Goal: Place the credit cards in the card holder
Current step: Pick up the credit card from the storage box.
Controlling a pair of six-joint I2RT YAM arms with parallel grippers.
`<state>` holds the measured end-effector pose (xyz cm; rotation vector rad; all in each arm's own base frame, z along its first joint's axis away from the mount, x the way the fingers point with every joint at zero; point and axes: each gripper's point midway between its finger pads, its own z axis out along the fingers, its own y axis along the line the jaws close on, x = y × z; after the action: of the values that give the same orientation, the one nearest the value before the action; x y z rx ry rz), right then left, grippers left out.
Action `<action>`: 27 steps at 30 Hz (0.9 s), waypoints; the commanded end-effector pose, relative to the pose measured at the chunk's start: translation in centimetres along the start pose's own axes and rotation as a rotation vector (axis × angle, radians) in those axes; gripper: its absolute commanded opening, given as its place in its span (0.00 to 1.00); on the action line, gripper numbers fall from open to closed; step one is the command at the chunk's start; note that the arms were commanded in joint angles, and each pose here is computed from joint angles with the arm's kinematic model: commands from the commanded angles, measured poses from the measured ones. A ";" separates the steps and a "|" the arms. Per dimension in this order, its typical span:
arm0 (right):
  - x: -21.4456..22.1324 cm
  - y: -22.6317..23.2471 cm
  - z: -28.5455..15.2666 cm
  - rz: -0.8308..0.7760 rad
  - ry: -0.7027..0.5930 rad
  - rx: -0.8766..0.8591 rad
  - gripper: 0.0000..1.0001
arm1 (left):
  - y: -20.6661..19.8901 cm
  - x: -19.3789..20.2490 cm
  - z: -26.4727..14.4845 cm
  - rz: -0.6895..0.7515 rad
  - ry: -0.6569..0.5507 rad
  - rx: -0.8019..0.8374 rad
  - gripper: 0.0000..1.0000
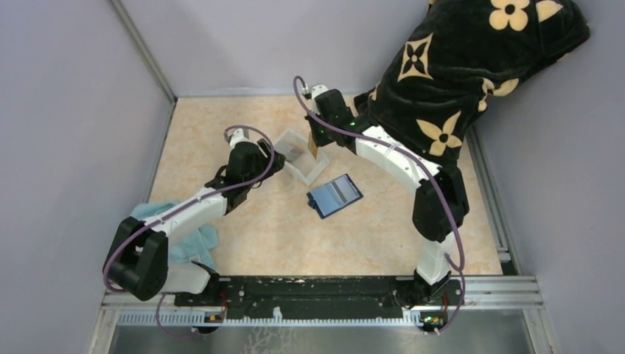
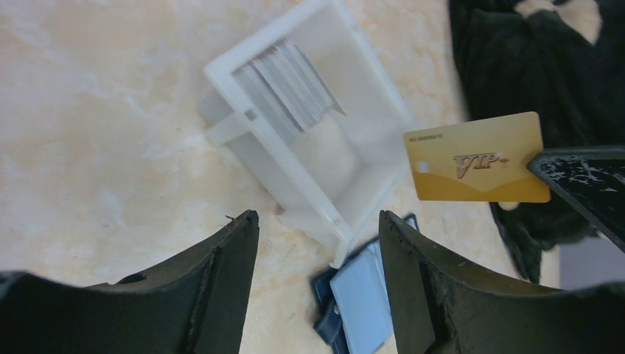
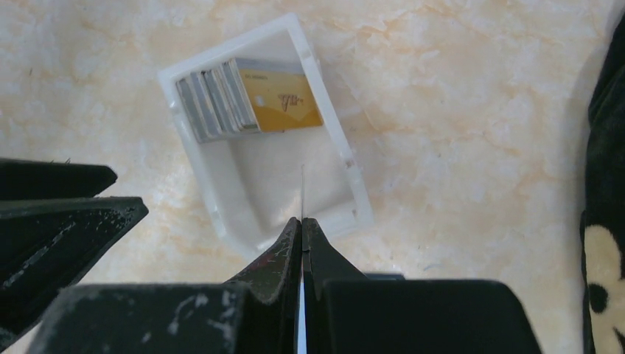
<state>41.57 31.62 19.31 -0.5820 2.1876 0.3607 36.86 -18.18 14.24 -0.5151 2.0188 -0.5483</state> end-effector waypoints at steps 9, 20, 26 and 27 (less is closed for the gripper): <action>2.2 3.9 -13.3 0.119 -0.142 -0.263 0.00 | -9.4 2.8 -7.4 0.241 0.117 0.711 0.70; 7.4 6.4 -17.5 0.186 -0.105 -0.448 0.00 | -11.8 7.8 -13.7 0.384 0.289 1.061 0.70; 8.3 7.1 -17.9 0.206 -0.094 -0.497 0.00 | -11.4 9.3 -14.6 0.393 0.365 1.110 0.67; 8.4 7.2 -18.0 0.208 -0.092 -0.500 0.00 | -11.2 9.5 -14.5 0.395 0.376 1.111 0.66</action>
<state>22.15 26.54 21.46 -0.5731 2.1813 0.9464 22.83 -29.72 20.26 0.5639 1.7786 -1.3674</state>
